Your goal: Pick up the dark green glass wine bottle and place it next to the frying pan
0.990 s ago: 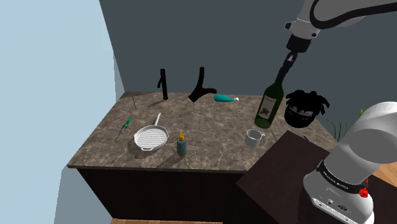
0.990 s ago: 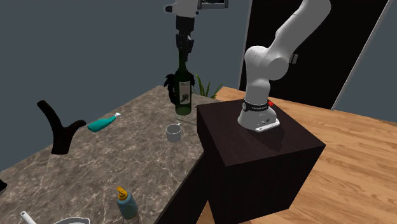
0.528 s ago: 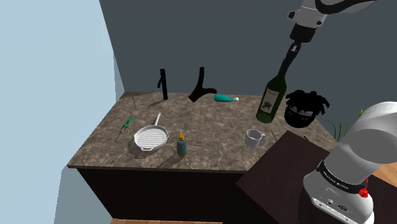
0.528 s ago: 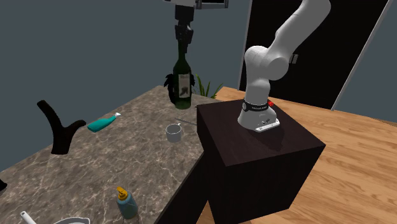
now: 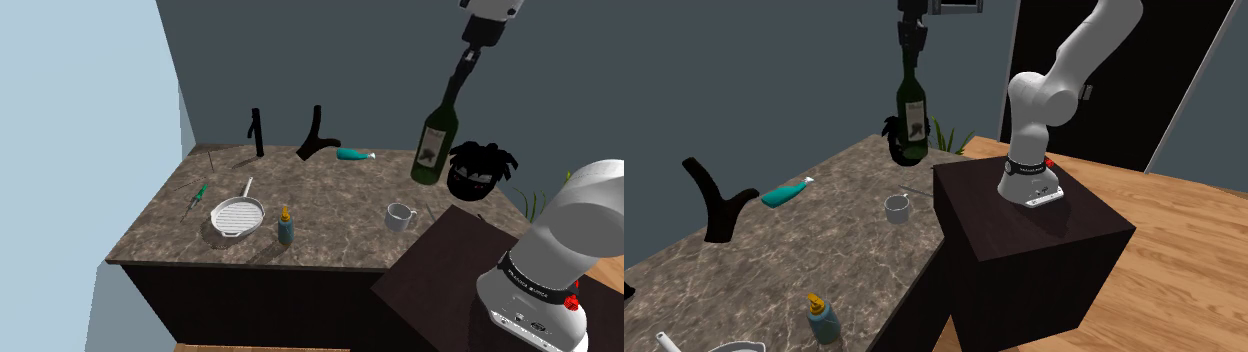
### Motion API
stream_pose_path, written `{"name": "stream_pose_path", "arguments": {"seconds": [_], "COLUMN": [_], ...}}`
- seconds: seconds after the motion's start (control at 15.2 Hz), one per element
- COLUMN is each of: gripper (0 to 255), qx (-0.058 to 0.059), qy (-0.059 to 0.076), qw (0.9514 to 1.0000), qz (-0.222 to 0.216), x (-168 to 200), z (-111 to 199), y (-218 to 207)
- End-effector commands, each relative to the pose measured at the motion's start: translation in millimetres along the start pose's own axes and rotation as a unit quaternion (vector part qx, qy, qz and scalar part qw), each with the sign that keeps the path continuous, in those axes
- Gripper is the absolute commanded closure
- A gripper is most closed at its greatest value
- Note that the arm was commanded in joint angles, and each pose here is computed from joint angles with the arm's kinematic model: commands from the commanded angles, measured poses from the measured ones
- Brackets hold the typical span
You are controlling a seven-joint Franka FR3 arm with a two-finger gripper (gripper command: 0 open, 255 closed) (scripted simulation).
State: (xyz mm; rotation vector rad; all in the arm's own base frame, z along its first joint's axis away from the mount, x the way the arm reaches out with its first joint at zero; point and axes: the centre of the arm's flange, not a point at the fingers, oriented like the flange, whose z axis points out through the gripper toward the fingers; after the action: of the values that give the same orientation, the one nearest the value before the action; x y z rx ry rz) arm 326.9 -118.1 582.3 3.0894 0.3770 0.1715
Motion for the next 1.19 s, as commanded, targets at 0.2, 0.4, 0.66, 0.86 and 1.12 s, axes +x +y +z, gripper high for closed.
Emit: {"name": "stream_pose_path", "arguments": {"seconds": [0.2, 0.4, 0.66, 0.86, 1.12], "gripper": [255, 255, 255, 255, 255], "qx": [0.000, 0.000, 0.000, 0.000, 0.000], "qy": [0.000, 0.000, 0.000, 0.000, 0.000], "qw": [1.0000, 1.0000, 1.0000, 1.0000, 1.0000], "qz": [0.000, 0.000, 0.000, 0.000, 0.000], "x": [3, 4, 44, 74, 114], "z": [-26, -42, -10, 13, 45], "y": [1, 2, -13, -23, -38]}}
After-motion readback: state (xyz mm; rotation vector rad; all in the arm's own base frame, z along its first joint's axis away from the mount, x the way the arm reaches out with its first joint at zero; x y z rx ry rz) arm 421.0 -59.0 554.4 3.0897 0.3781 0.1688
